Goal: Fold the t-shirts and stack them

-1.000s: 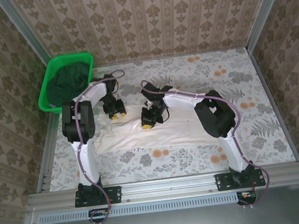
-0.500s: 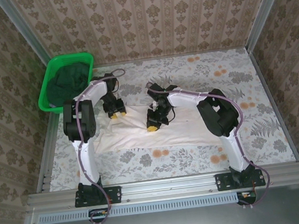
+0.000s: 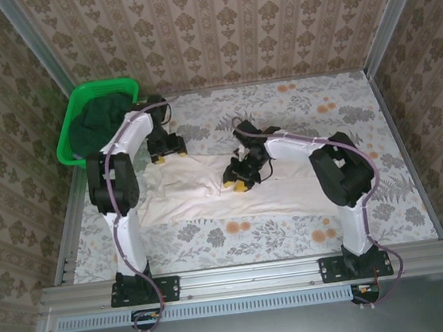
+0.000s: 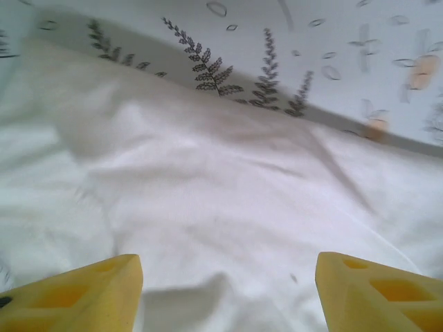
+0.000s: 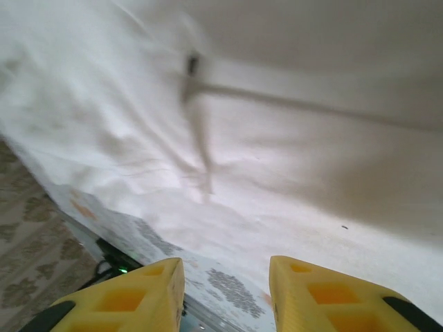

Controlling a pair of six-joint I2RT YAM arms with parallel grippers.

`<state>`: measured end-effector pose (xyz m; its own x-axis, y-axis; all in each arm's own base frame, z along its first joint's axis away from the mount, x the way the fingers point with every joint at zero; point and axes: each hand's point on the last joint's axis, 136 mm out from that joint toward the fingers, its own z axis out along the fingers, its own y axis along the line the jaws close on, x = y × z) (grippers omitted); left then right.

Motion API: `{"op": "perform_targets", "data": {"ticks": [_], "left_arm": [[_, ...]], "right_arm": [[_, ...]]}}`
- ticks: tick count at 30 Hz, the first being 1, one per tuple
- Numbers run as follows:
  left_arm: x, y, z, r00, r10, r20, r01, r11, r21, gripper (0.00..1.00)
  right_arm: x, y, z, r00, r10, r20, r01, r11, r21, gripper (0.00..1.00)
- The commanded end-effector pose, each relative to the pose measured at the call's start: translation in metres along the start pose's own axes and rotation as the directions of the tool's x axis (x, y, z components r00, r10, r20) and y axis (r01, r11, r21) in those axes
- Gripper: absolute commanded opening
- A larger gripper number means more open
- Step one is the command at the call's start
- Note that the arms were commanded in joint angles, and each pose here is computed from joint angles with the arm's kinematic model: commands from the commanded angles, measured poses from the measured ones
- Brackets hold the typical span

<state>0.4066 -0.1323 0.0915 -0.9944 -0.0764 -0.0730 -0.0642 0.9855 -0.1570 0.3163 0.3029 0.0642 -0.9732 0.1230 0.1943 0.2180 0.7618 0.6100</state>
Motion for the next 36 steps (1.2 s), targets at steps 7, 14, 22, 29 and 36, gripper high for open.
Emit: {"op": "perform_targets", "data": {"ticks": [7,14,22,29,36], "left_arm": [[0.088,0.015,-0.019,0.987,-0.139,-0.078,0.156,0.944,0.291,0.37],[0.101,0.026,-0.004,0.981,-0.181,-0.070,0.194,0.912,0.361,0.38],[0.103,0.040,0.014,0.990,-0.134,-0.040,0.139,0.939,0.315,0.38],[0.111,0.057,0.007,0.993,-0.115,0.021,0.107,0.968,0.226,0.51],[0.107,0.046,0.021,0.993,-0.122,0.004,0.115,0.947,0.299,0.48]], "right_arm": [[-0.058,-0.002,-0.064,0.962,-0.004,0.274,0.038,0.992,-0.121,0.37],[-0.072,-0.013,-0.072,0.956,-0.026,0.291,0.062,0.992,-0.114,0.39],[-0.080,-0.017,-0.077,0.950,-0.027,0.310,0.078,0.985,-0.152,0.43],[-0.078,-0.023,-0.074,0.954,-0.023,0.298,0.072,0.985,-0.155,0.45],[-0.082,-0.028,-0.069,0.954,-0.010,0.300,0.061,0.985,-0.163,0.46]]}}
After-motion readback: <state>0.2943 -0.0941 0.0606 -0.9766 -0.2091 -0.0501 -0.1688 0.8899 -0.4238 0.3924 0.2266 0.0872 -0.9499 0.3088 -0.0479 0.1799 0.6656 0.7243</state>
